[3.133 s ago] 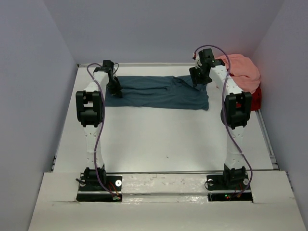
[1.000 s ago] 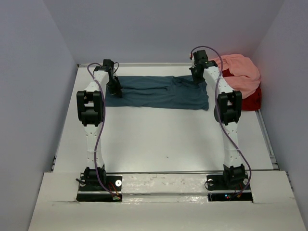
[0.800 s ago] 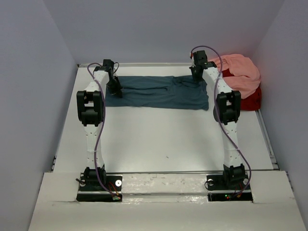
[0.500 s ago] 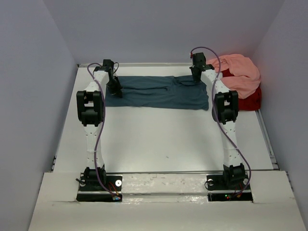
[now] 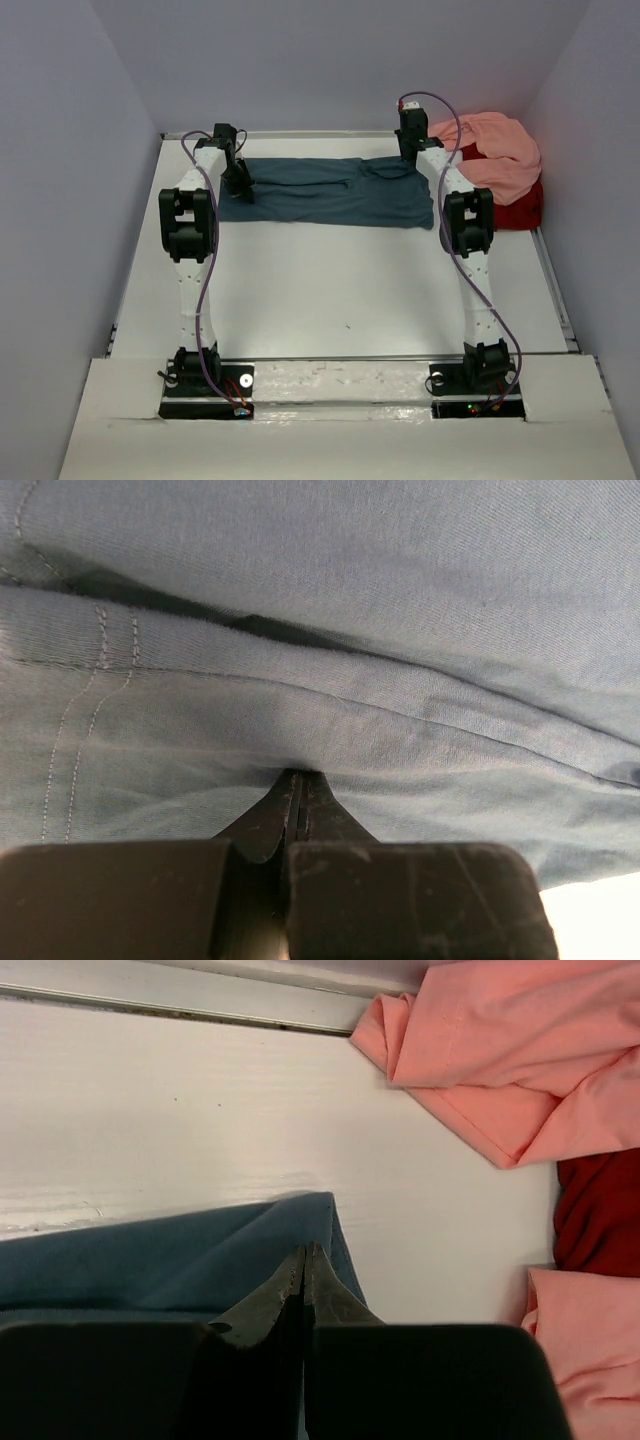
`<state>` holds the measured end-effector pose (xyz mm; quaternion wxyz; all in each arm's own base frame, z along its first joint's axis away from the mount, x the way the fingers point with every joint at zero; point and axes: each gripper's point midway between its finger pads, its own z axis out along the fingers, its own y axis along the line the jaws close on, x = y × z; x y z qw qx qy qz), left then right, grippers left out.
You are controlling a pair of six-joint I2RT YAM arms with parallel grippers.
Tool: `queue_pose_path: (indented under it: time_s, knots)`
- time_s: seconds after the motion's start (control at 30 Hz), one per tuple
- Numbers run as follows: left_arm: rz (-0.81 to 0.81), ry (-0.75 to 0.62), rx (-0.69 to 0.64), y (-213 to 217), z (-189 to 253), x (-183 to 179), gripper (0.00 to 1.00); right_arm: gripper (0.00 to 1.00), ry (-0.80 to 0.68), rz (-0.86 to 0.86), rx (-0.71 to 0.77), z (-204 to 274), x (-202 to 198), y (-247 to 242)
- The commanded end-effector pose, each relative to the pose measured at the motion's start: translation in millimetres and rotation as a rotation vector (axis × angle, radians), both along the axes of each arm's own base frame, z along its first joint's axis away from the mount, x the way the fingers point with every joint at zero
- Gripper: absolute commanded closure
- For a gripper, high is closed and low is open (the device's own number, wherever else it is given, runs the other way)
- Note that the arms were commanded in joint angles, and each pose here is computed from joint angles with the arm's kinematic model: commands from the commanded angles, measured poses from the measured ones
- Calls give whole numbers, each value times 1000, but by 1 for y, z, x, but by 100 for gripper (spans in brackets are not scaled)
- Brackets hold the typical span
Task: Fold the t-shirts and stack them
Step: Fold the other side of the tshirt into a rectangle
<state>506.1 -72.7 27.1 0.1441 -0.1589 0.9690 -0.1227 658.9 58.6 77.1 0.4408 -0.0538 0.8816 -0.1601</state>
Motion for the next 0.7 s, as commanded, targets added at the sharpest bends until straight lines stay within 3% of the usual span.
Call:
queue_pose_path:
  time_s: [0.0, 0.17, 0.2, 0.23, 0.33, 0.5, 0.6, 0.67]
  knots:
    - [-19, 67, 19, 0, -19, -13, 100, 98, -168, -7, 34, 48, 19, 8]
    - [-21, 71, 20, 0, -20, -14, 100, 93, -193, -3, 73, 51, 24, 13]
    - [-21, 70, 20, 0, -19, -14, 100, 70, -195, -6, 76, 53, 24, 13]
    - [-20, 69, 18, 0, -19, -13, 100, 54, -192, 0, 86, 53, 23, 15]
    - [-18, 66, 12, -1, -18, -12, 100, 15, -195, 10, 120, 69, 17, 19]
    - [-18, 58, 6, -2, -16, -10, 100, 15, -110, -39, 301, 96, -5, 17]
    - [-20, 57, 5, -3, -15, -10, 100, 18, -51, -85, 363, 103, -27, 19]
    - [-21, 54, 3, -2, -14, -10, 100, 26, -6, -125, 401, 103, -44, 20]
